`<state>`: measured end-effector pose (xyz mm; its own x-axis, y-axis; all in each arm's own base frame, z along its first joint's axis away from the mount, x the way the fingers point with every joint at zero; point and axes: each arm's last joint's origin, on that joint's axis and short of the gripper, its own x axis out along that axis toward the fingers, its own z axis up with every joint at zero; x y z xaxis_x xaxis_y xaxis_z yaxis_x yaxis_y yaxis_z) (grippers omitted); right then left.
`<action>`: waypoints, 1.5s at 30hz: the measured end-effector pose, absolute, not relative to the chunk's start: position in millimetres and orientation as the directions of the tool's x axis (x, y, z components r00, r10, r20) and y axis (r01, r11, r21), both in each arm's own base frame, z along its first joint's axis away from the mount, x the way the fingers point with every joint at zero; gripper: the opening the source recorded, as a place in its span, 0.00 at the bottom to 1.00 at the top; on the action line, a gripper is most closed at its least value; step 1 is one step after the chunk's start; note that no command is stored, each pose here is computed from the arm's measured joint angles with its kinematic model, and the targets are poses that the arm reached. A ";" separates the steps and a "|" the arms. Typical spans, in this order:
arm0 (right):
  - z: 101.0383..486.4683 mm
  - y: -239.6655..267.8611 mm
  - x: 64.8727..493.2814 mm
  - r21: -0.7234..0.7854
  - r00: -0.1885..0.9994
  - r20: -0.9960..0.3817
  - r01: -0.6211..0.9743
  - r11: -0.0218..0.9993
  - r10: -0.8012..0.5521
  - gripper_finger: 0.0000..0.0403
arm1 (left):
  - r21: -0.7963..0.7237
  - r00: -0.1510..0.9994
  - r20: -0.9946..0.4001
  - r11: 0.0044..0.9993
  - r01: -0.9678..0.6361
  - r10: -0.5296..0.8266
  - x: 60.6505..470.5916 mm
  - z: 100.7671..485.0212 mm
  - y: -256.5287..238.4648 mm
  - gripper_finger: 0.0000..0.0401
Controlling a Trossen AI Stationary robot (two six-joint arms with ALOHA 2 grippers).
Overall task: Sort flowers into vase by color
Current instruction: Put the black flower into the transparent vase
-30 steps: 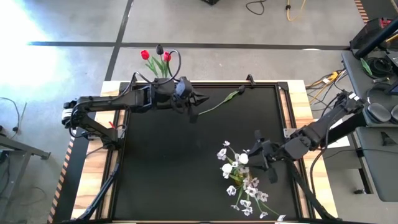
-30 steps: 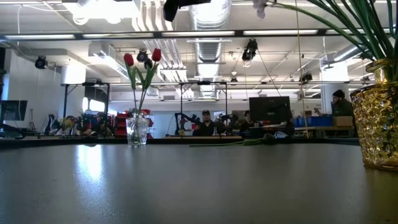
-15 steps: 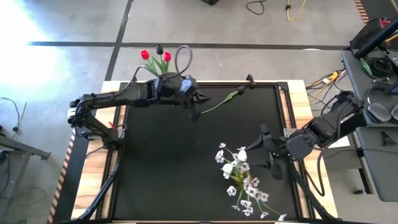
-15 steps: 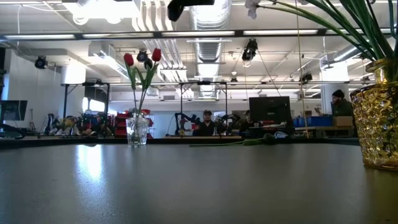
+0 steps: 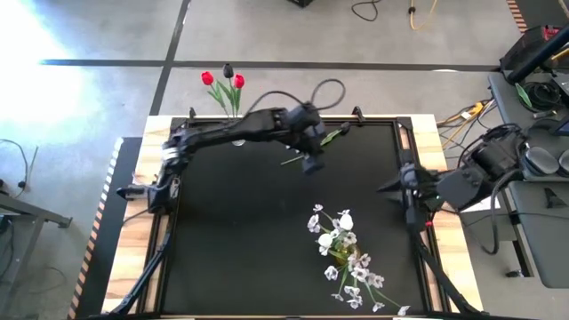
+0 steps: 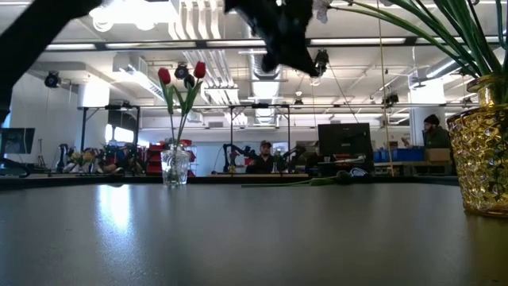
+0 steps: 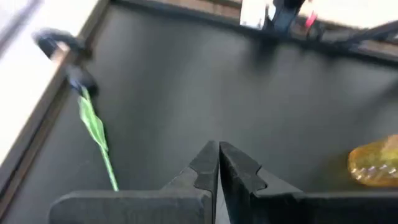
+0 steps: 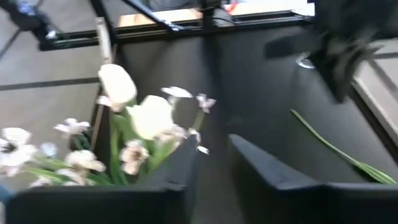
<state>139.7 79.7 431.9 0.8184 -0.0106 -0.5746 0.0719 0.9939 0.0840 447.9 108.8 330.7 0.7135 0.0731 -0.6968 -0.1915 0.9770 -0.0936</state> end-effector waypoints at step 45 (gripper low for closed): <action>442.2 56.4 116.5 0.153 0.866 -0.450 0.317 0.936 -0.220 0.04 | -0.077 0.475 -0.873 0.931 -0.358 0.110 472.9 218.4 220.4 0.15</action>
